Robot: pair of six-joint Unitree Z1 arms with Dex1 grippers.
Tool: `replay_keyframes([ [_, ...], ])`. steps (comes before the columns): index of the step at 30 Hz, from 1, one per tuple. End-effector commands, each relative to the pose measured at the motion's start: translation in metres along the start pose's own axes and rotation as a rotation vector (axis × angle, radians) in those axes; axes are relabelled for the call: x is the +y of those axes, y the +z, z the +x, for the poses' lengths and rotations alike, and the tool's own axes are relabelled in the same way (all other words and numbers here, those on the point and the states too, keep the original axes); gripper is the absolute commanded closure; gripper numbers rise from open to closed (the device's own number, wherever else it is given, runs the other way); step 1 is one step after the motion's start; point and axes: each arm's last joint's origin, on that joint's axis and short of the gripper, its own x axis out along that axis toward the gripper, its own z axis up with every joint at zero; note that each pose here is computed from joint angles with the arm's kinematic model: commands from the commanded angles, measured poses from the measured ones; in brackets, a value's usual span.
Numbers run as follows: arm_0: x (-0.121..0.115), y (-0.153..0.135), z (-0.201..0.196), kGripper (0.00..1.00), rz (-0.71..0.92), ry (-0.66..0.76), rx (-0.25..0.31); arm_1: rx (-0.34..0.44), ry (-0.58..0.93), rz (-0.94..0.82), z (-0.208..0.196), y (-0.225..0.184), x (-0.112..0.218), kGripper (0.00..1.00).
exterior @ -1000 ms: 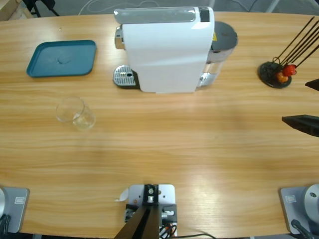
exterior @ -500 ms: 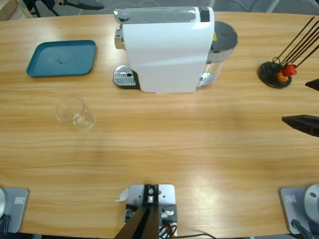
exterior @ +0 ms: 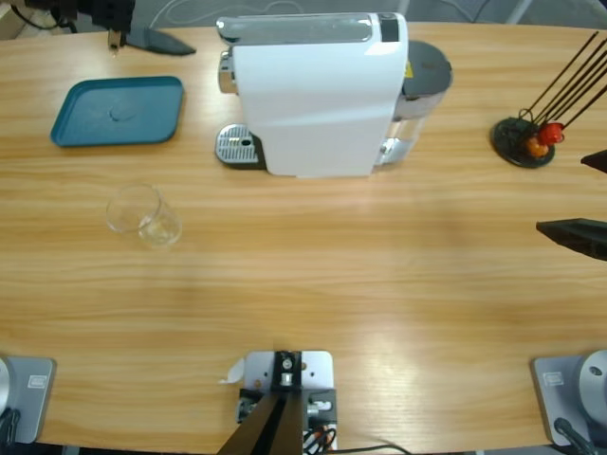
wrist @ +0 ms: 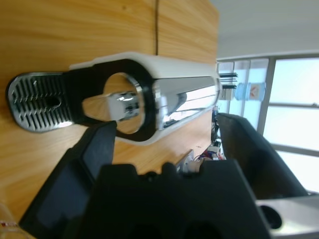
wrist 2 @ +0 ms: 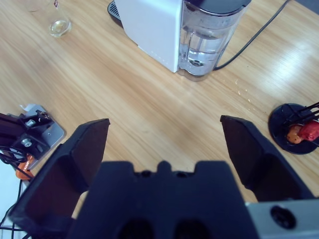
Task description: Pour coffee
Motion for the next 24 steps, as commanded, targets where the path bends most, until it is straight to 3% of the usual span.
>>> replay_keyframes([
  [1, 0.017, 0.007, 0.023, 0.151, 0.014, 0.005, 0.065, 0.015, 0.011, -0.015, 0.004, -0.004, 0.001, 0.0],
  [4, 0.022, 0.006, 0.027, 0.169, 0.011, 0.007, 0.085, 0.015, 0.011, -0.015, 0.004, -0.004, 0.001, 0.0],
  [6, 0.023, 0.005, 0.028, 0.348, 0.023, 0.008, 0.088, 0.015, 0.011, -0.015, 0.004, -0.004, 0.001, 0.0],
  [12, 0.024, 0.008, 0.034, 0.366, 0.047, -0.009, 0.094, 0.015, 0.011, -0.015, 0.004, -0.004, 0.001, 0.0],
  [13, 0.025, 0.009, 0.036, 0.432, 0.051, -0.013, 0.093, 0.016, 0.011, -0.014, 0.004, -0.004, 0.001, 0.0],
  [18, 0.026, 0.009, 0.046, 0.45, 0.057, -0.014, 0.105, 0.015, 0.012, -0.015, 0.005, -0.003, 0.001, 0.0],
  [20, 0.025, 0.008, 0.047, 0.521, 0.074, -0.014, 0.105, 0.015, 0.012, -0.015, 0.005, -0.003, 0.001, 0.0],
  [21, 0.024, 0.007, 0.046, 0.592, 0.082, -0.015, 0.103, 0.015, 0.012, -0.015, 0.005, -0.003, 0.001, 0.0],
  [23, 0.021, 0.007, 0.041, 0.944, 0.108, -0.014, 0.083, 0.015, 0.012, -0.015, 0.005, -0.003, 0.001, 0.0],
  [24, 0.02, 0.007, 0.04, 1.0, 0.119, -0.014, 0.077, 0.014, 0.012, -0.015, 0.005, -0.003, 0.001, 0.0],
])
